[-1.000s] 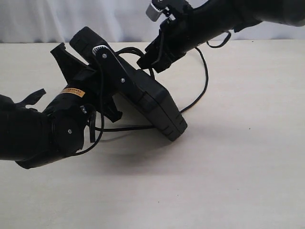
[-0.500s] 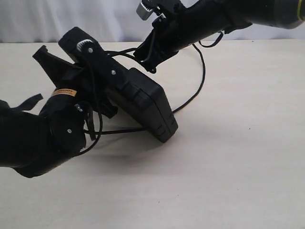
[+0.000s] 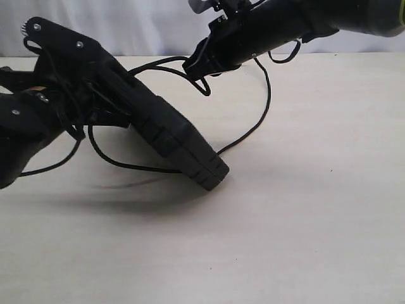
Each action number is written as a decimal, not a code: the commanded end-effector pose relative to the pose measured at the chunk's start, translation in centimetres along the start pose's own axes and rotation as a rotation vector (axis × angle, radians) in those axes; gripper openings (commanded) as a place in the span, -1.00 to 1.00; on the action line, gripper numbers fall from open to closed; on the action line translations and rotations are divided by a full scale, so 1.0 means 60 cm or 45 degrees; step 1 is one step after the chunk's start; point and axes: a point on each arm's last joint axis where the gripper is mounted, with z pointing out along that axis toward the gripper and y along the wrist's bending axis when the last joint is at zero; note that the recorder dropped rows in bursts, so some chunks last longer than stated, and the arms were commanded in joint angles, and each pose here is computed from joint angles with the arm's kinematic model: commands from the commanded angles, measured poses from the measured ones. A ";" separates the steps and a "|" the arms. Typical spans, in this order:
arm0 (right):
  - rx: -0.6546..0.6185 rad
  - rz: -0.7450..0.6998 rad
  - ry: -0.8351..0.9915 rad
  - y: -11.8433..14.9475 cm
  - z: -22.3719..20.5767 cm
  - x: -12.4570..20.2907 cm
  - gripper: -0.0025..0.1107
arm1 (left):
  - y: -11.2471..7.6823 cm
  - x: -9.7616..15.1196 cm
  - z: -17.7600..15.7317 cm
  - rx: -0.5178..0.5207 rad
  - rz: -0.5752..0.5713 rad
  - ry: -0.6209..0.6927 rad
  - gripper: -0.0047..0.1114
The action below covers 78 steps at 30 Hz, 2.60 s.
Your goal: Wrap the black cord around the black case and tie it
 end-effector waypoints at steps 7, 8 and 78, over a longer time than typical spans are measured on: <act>0.045 0.110 -0.085 -0.003 -0.026 -0.032 -0.88 | 0.028 -0.025 -0.028 0.101 -0.048 -0.035 -0.66; 0.049 0.119 -0.101 -0.003 -0.029 -0.039 -0.88 | 0.028 -0.028 -0.028 0.100 -0.003 -0.061 -0.66; 0.066 -0.042 -0.085 -0.003 -0.031 -0.046 -0.88 | -0.007 -0.036 0.150 0.978 0.372 -0.088 -0.30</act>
